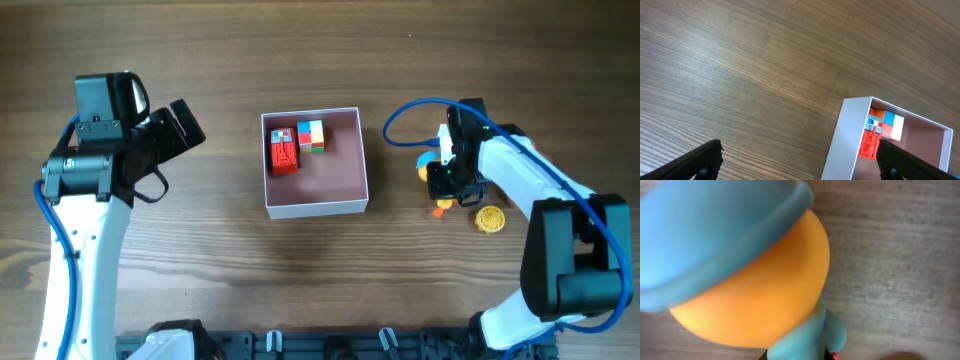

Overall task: Pack container
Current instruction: 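Lower the right gripper onto the blue-capped duck and grasp it, then carry the duck into the box's right side and lower it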

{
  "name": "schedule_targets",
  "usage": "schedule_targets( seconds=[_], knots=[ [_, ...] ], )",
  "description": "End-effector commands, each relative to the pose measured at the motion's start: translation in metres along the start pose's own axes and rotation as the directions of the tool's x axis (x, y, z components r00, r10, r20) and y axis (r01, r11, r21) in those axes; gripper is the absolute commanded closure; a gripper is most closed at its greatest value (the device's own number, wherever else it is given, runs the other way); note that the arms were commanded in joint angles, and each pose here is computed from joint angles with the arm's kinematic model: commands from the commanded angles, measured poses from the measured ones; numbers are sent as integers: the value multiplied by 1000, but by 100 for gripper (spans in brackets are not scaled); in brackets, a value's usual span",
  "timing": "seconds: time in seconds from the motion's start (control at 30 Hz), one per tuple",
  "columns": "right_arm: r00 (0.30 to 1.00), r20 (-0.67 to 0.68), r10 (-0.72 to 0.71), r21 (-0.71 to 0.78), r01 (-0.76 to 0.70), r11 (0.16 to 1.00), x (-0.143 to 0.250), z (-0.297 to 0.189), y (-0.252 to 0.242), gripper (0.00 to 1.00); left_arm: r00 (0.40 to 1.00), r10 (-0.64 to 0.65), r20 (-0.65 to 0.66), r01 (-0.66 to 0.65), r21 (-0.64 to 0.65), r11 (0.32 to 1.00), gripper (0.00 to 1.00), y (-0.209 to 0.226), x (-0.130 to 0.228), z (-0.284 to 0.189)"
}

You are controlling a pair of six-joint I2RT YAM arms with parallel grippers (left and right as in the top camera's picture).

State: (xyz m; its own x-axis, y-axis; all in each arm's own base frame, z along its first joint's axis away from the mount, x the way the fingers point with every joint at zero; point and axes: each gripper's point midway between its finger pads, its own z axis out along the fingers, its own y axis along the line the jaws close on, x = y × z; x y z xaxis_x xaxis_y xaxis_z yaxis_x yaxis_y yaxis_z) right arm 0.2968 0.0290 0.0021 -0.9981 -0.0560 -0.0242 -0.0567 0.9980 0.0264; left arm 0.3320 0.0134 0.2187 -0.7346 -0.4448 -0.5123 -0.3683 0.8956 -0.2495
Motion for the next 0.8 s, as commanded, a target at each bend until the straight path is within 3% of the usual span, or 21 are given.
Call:
schedule_targets(
  seconds=[0.0,0.17,0.3,0.43,0.6,0.77],
  knots=[
    [999,48,0,-35,2,999,-19,-25,12,96,1000,0,-16,1,26,1000,0,-3,1,1],
    [973,218,-72,-25,79,997,-45,-97,40,96,1000,0,-17,0,30,1000,0,-4,2,1],
    [905,412,-111,-15,128,992,-61,-164,79,96,1000,0,-17,0,30,1000,0,-4,2,1],
    [822,566,-61,-59,114,992,-68,-209,122,96,1000,0,-17,0,30,1000,0,-4,2,1],
    [823,561,88,-207,37,978,-68,-205,170,96,1000,0,-17,1,30,1000,0,-4,2,1],
    [858,507,85,-161,-2,987,-77,-160,187,96,1000,0,-18,1,30,1000,1,-4,2,1]
  ],
)
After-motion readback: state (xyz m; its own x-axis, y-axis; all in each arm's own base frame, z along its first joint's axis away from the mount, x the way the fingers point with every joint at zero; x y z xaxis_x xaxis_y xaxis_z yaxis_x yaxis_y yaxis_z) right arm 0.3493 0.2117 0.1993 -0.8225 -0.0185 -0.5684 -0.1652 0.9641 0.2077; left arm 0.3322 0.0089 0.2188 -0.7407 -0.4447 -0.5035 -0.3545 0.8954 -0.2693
